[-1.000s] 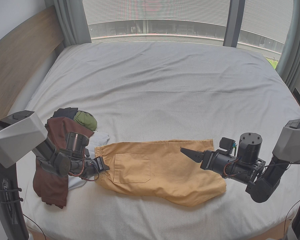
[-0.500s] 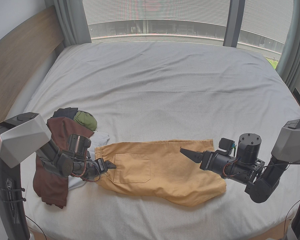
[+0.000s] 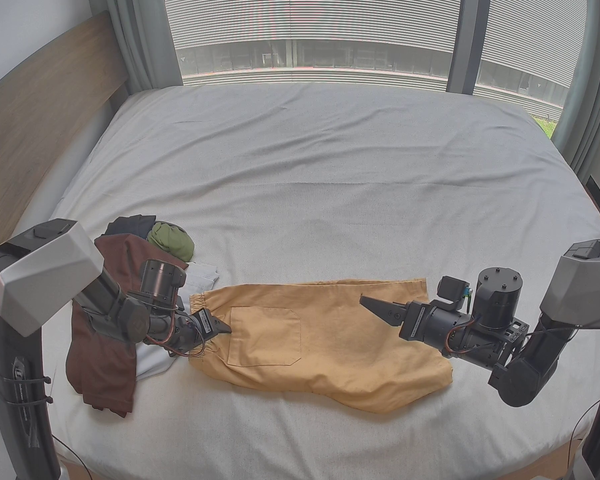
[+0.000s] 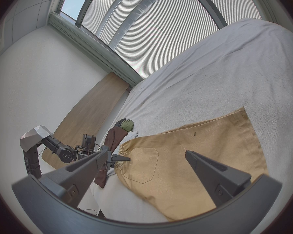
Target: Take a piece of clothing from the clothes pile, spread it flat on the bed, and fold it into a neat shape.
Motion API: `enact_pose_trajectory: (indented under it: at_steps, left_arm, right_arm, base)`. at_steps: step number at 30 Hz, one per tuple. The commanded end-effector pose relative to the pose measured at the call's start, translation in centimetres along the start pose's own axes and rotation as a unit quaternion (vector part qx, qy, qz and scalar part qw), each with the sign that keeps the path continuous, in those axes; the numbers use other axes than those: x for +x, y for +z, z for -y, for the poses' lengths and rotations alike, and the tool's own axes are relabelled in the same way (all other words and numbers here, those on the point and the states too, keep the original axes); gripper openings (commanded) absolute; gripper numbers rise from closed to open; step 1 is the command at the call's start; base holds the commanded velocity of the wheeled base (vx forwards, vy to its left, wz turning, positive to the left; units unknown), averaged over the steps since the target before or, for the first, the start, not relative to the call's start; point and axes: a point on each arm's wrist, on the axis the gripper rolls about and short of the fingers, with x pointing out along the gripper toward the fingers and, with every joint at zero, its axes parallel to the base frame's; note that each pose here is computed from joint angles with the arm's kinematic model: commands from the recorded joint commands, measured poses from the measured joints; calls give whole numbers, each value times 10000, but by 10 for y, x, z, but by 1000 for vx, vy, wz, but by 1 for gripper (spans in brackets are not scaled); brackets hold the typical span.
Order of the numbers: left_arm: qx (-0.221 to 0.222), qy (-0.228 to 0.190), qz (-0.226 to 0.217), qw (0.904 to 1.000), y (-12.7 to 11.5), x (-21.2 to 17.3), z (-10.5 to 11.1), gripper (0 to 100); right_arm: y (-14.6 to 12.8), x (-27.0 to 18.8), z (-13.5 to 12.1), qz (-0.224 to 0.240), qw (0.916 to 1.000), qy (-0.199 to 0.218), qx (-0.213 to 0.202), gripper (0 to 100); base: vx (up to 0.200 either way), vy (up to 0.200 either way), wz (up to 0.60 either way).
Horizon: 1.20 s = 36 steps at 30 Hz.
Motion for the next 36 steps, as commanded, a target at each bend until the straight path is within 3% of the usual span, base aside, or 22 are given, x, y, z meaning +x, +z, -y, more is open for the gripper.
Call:
enact_pose_trajectory:
  at_steps: [1,10,21,36]
  left_arm:
    - [-11,-40,-5,10000,1,-1,0,0]
    - [31,-107,48,9999,3,-4,2,0]
    - [173,-361,517,9979,20,-53,25,0]
    - [343,-283,582,9973,22,-72,22,0]
  right_arm:
    - [0,0,0,-1,10000,0,1,100]
    - [1,0,1,14,10000,-8,3,100]
    - [2,-1,2,40,10000,-18,4,100]
    - [3,0,2,61,10000,-22,3,100]
  base:
    - [0,0,0]
    - [0,0,0]
    - [0,0,0]
    - [0,0,0]
